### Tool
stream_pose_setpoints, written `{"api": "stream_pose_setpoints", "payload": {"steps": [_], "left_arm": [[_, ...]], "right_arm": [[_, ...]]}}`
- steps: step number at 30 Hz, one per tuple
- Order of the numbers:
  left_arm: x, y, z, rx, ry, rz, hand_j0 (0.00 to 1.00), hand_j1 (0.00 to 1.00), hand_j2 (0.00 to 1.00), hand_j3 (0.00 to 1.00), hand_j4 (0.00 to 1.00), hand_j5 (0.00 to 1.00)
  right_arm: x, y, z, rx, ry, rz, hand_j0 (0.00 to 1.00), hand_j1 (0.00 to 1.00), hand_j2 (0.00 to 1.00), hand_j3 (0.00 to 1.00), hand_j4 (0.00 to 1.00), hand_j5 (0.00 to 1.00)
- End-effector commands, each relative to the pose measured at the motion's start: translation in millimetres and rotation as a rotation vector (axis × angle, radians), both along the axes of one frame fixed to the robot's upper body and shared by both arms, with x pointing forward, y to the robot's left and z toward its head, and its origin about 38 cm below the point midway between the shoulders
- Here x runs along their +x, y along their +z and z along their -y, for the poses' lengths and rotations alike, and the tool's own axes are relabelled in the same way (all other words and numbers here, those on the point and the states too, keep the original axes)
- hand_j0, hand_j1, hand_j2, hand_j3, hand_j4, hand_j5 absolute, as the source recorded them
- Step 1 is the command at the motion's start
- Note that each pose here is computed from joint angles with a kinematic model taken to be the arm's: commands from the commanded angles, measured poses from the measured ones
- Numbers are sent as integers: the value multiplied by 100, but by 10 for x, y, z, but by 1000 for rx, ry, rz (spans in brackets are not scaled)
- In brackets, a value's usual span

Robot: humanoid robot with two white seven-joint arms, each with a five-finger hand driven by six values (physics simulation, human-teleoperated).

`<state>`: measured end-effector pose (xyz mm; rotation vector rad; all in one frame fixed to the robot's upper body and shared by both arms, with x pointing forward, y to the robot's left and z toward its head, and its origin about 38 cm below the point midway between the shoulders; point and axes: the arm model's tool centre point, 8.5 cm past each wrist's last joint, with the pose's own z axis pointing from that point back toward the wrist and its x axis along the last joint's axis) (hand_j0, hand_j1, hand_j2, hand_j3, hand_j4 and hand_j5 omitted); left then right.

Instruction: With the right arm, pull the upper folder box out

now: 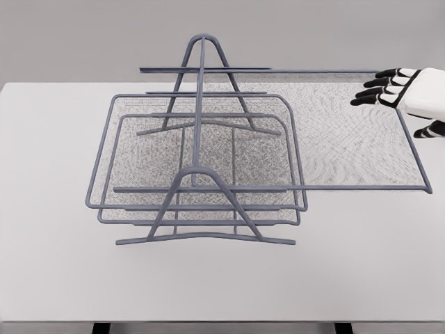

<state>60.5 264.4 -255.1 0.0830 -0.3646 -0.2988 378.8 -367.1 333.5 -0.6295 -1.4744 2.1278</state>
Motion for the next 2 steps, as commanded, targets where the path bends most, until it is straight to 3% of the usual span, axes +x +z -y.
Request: {"api": "stream_pose_setpoints", "payload": {"steps": [1, 2], "left_arm": [[5, 0, 0, 0, 1, 1, 100, 100, 100, 100, 100, 100], [-5, 0, 0, 0, 1, 0, 100, 100, 100, 100, 100, 100]], "right_arm": [[3, 12, 0, 12, -1, -1, 100, 100, 100, 100, 100, 100], [3, 12, 0, 12, -1, -1, 100, 100, 100, 100, 100, 100]]}}
